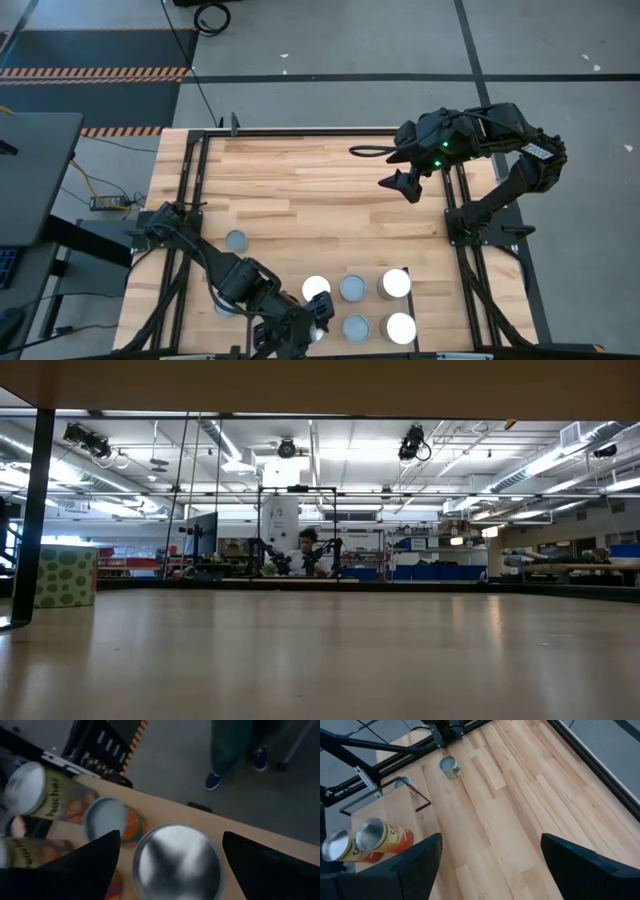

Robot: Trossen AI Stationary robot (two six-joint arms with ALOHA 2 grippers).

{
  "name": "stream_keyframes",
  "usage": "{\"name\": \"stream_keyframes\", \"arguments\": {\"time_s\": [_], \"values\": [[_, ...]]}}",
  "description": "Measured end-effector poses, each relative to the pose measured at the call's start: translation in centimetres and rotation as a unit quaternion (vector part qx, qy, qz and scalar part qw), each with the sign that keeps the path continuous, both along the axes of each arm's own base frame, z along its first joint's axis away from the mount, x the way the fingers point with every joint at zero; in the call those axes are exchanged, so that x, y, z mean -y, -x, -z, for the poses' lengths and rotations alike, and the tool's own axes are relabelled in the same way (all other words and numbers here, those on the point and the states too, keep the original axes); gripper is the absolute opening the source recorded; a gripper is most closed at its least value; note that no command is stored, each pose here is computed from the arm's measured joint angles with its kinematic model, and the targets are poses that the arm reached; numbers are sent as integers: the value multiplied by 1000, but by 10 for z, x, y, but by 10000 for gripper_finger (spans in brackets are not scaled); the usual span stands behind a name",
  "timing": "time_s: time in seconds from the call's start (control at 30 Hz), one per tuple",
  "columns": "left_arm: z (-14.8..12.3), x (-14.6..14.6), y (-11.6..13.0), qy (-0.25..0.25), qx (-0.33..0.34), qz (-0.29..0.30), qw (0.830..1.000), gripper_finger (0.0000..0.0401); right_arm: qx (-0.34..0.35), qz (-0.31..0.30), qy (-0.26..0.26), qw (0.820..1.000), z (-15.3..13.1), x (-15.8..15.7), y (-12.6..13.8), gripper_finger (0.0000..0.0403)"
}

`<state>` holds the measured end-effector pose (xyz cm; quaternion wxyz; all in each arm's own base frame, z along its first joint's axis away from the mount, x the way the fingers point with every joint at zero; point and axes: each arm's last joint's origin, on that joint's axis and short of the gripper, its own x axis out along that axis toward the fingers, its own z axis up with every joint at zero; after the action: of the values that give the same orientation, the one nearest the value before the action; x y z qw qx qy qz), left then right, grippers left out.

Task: Pick and place cans onto a shelf
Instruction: Put the orange canned corn on the shelf

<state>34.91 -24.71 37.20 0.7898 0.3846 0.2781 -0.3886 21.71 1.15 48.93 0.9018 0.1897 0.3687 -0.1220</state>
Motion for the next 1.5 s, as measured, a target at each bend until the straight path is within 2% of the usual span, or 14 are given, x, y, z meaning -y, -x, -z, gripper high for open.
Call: {"name": "stream_keyframes", "arguments": {"time_s": [0.17, 0.3, 0.43, 0.53, 0.6, 0.7, 0.93, 1.03, 1.23, 1.5], "values": [[-14, -1, 8, -18, 48, -32, 998, 357, 0, -6, -4, 1000, 0, -1, 0, 346], [-32, -2, 27, -22, 72, -88, 993, 357, -2, -17, -9, 1000, 0, -4, 0, 346], [-30, -4, 43, -37, 28, -165, 985, 357, -4, -23, -8, 1000, 0, -7, 1, 346], [-20, -13, 50, -69, -17, -239, 968, 357, -3, -28, -6, 1000, 0, -9, 1, 346], [-17, -18, 46, -66, -12, -278, 958, 357, -3, -29, -4, 1000, 1, -10, 0, 346], [-20, -20, 39, -52, 19, -302, 952, 357, -6, -29, -3, 1000, 2, -10, -2, 346], [-19, -13, 30, -60, 57, -273, 958, 357, -7, -28, -3, 1000, 2, -10, -3, 346], [-20, -7, 23, -45, 81, -263, 960, 357, -6, -25, -2, 1000, 2, -10, -3, 346], [3, 1, 9, -84, 70, -246, 963, 357, -4, -22, -5, 1000, 2, -10, -3, 346], [4, 12, 6, -62, 85, -232, 967, 357, -4, -16, -10, 1000, 2, -10, -3, 346]]}}
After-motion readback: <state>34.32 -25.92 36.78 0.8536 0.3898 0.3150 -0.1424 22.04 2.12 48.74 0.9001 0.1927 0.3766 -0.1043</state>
